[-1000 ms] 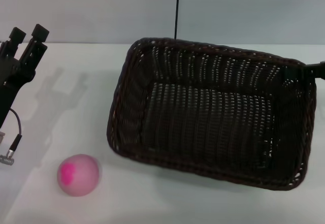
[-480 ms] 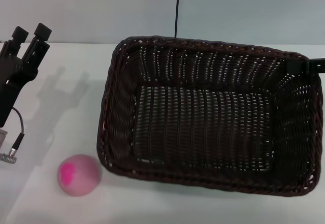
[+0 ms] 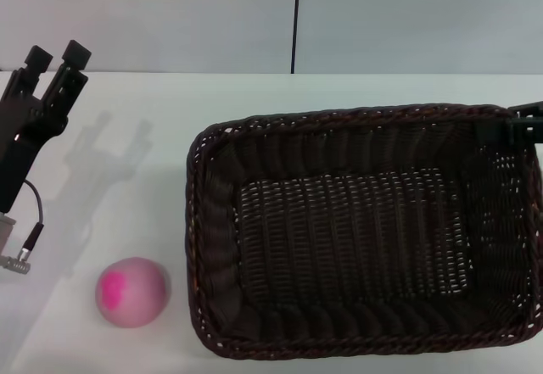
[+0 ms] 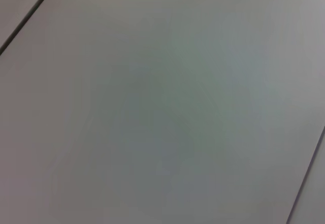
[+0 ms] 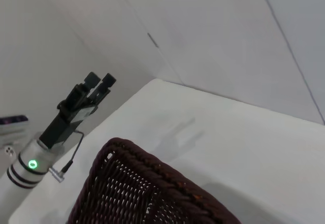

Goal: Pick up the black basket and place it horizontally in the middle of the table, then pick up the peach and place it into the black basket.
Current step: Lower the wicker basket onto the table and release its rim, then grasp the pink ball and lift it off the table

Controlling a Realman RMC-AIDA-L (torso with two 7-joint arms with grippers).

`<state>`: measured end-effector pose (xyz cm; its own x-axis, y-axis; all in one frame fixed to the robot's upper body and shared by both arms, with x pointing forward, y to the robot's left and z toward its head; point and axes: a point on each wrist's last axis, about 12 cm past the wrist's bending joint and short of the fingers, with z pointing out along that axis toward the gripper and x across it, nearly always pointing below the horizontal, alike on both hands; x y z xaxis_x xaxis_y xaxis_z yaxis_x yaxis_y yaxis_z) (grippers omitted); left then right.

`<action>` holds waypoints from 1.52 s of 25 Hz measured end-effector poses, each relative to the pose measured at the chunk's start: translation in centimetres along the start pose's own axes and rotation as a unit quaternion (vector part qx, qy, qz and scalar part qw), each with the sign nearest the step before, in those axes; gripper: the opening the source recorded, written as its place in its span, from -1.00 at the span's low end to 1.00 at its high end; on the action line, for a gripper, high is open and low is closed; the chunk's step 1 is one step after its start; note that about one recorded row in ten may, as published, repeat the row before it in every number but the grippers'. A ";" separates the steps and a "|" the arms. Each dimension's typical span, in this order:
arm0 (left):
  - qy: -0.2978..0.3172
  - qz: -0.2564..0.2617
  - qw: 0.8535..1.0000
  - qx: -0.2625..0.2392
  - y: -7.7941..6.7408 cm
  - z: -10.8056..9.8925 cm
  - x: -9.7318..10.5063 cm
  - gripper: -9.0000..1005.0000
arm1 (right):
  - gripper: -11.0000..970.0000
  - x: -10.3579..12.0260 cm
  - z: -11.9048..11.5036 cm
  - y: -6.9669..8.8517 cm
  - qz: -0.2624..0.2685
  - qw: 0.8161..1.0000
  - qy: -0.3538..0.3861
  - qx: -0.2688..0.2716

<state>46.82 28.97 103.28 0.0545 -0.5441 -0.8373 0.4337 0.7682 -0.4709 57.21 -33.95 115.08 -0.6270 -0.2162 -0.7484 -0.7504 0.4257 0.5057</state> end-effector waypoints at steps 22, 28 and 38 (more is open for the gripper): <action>0.006 -0.003 1.000 0.000 0.0 -0.2 0.2 0.59 | -0.27 0.3 1.3 -2.6 -0.045 0.985 -0.096 0.135; 0.007 -0.007 1.000 -0.002 -0.1 -0.4 0.2 0.59 | 0.33 2.3 -0.1 -3.0 -0.066 0.962 -0.196 0.177; 0.054 0.022 0.997 0.051 1.2 -3.3 -1.8 0.59 | 0.48 7.4 -1.2 -1.7 -0.047 0.933 -0.285 0.214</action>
<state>44.29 31.95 103.36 -0.0184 -0.4665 -0.8843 0.5221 0.7499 -0.4064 53.62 -37.29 109.19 -0.2577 0.1810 -0.9491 -0.5670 0.7670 0.3002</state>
